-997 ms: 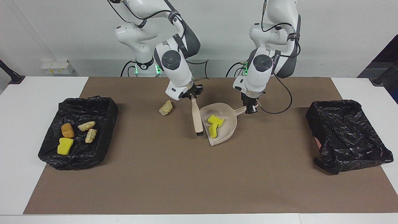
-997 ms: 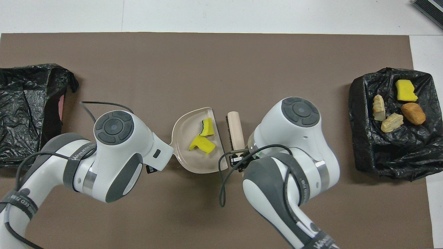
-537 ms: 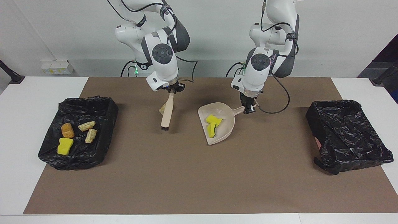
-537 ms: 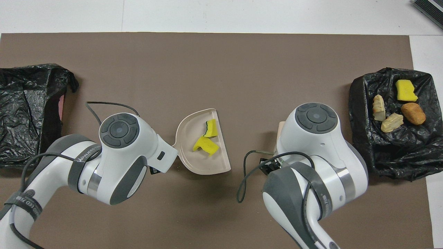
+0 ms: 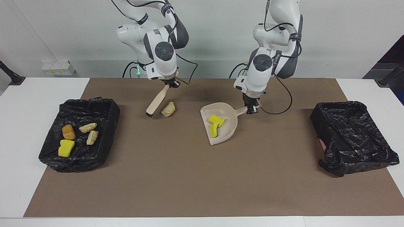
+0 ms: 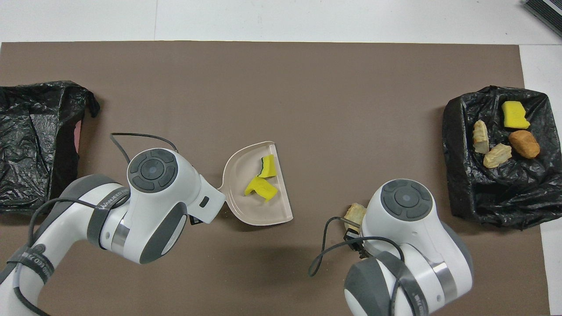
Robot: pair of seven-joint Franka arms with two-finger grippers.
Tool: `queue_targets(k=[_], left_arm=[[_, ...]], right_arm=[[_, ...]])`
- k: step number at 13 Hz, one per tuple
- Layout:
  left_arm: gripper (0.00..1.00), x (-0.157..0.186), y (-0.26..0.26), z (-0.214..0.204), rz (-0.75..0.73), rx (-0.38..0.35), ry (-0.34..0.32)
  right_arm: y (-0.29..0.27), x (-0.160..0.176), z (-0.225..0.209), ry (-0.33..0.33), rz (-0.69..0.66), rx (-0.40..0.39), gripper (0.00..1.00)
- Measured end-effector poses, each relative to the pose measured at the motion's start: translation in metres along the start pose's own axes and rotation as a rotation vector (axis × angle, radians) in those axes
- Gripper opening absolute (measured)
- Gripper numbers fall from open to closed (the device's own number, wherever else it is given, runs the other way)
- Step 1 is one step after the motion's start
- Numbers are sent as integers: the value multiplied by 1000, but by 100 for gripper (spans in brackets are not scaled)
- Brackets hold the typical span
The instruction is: Sweep and dump trash in bin
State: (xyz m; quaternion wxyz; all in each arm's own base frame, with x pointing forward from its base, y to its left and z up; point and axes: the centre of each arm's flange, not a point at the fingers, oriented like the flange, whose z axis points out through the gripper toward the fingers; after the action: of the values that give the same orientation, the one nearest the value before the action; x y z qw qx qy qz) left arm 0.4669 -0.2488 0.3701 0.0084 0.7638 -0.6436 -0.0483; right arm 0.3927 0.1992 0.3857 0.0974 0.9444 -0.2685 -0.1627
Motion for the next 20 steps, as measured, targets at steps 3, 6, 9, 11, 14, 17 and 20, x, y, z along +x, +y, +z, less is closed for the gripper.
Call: queue_targets(k=[3, 6, 9, 11, 14, 17, 20], left_arm=[[32, 0, 0, 0, 0, 0, 0], [32, 0, 0, 0, 0, 0, 0], [32, -1, 0, 1, 0, -1, -1], [32, -2, 0, 2, -1, -3, -2], [32, -3, 1, 3, -2, -5, -4], [32, -4, 1, 3, -3, -4, -4], [32, -8, -2, 3, -23, -7, -2]], right_arm=[[-7, -3, 25, 24, -1, 62, 25], [-34, -8, 40, 62, -16, 130, 25], [-66, 7, 27, 72, -27, 179, 25], [-102, 10, 14, 74, -74, 202, 25], [-138, -3, 7, 97, -368, 210, 25], [-149, -23, 5, 116, -689, 215, 25], [-146, -22, 5, 112, -768, 203, 25]])
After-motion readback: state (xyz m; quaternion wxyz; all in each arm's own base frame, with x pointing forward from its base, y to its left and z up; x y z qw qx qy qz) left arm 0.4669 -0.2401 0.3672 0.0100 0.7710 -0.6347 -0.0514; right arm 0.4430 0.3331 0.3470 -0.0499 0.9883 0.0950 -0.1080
